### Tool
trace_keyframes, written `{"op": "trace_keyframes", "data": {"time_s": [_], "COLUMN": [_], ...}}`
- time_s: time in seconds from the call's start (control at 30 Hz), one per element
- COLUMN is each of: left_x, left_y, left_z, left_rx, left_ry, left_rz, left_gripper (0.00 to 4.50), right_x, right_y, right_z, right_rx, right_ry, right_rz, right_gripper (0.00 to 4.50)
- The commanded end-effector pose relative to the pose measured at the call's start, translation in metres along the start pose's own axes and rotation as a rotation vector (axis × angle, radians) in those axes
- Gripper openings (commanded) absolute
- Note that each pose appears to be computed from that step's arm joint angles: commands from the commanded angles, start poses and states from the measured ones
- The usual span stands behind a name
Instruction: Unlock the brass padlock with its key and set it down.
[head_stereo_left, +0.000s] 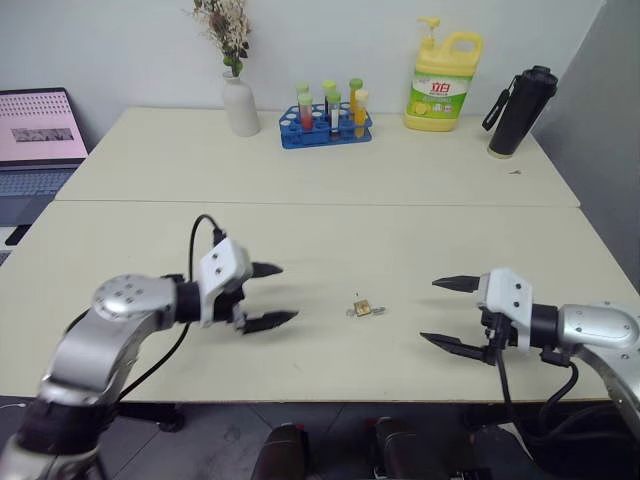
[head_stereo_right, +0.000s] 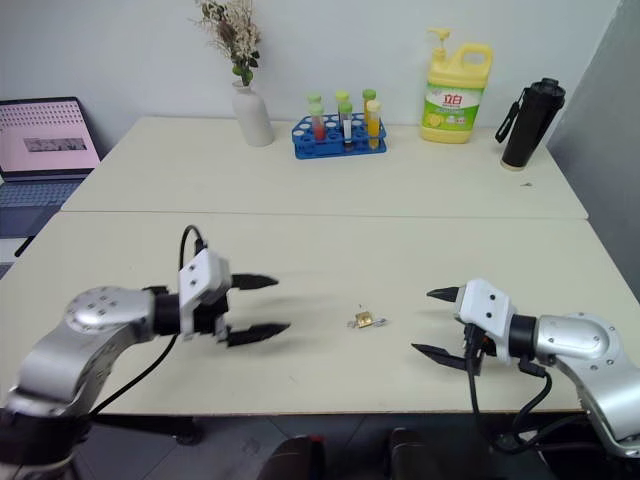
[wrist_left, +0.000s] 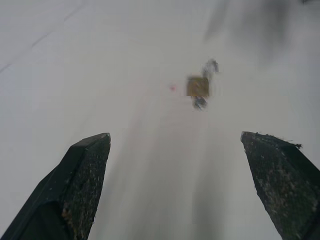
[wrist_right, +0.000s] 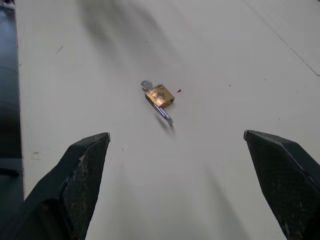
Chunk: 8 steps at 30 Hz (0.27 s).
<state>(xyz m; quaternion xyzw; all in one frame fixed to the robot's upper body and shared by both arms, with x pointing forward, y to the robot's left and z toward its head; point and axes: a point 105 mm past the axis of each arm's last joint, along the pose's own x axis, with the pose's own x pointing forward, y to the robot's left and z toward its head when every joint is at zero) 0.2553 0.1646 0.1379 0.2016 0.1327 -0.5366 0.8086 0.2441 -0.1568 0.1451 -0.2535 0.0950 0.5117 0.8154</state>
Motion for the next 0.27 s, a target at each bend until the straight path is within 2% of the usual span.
{"op": "trace_keyframes", "data": {"time_s": [0.03, 0.27], "left_x": [-0.005, 0.000], "left_y": [-0.012, -0.022], "left_z": [0.015, 0.017], "left_rx": [0.046, 0.054], "left_ry": [-0.050, -0.051], "left_rz": [-0.022, -0.049], "left_gripper": [4.38, 4.38], "right_x": [-0.011, -0.008], "right_y": [-0.004, -0.003], "right_z": [0.004, 0.000], "right_rx": [-0.013, -0.015], "right_ry": [-0.002, 0.005], "right_rz": [0.024, 0.059], "right_gripper": [4.50, 4.50]}}
